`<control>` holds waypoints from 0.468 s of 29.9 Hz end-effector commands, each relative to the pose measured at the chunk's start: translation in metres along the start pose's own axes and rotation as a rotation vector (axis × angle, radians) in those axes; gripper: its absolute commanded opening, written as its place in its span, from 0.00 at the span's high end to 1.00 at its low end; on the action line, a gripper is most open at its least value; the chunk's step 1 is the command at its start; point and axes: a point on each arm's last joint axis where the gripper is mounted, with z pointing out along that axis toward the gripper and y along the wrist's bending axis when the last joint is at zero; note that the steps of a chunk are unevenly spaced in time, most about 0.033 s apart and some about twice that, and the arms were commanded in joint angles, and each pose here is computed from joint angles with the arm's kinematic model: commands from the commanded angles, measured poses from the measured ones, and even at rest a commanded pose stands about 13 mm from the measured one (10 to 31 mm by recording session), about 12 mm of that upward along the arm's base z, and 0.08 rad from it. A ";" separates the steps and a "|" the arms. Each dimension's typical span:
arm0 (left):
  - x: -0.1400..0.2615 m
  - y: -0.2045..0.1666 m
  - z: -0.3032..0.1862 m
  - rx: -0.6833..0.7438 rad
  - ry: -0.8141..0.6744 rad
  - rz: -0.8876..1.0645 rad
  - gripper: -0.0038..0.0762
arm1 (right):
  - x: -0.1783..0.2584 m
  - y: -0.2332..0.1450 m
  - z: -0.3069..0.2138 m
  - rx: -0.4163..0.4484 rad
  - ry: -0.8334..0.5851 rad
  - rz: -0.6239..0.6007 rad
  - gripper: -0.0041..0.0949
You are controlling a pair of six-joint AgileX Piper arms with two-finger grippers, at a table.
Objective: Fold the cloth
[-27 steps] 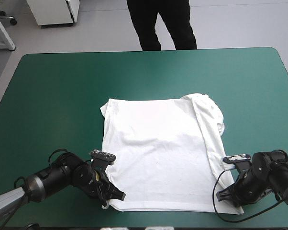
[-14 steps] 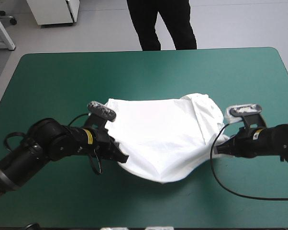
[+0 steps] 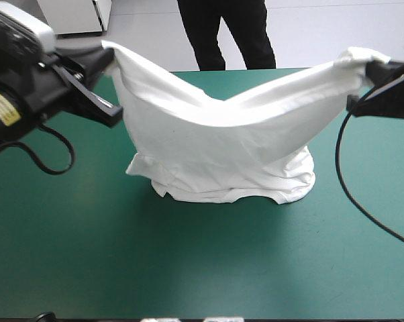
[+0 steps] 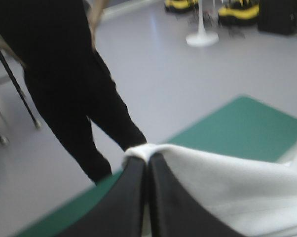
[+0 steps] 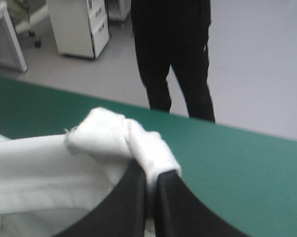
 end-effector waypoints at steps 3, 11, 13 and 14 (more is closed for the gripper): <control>-0.064 0.024 -0.048 -0.155 -0.445 0.086 0.96 | -0.057 -0.001 -0.035 0.028 -0.353 -0.018 0.98; -0.100 0.035 -0.094 -0.240 -0.790 0.127 0.96 | -0.102 0.001 -0.090 0.029 -0.791 -0.019 0.98; -0.103 0.036 -0.103 -0.241 -0.834 0.118 0.96 | -0.105 0.002 -0.103 0.030 -0.849 -0.021 0.98; -0.103 0.036 -0.105 -0.238 -0.846 0.114 0.96 | -0.105 0.003 -0.109 0.028 -0.871 -0.021 0.98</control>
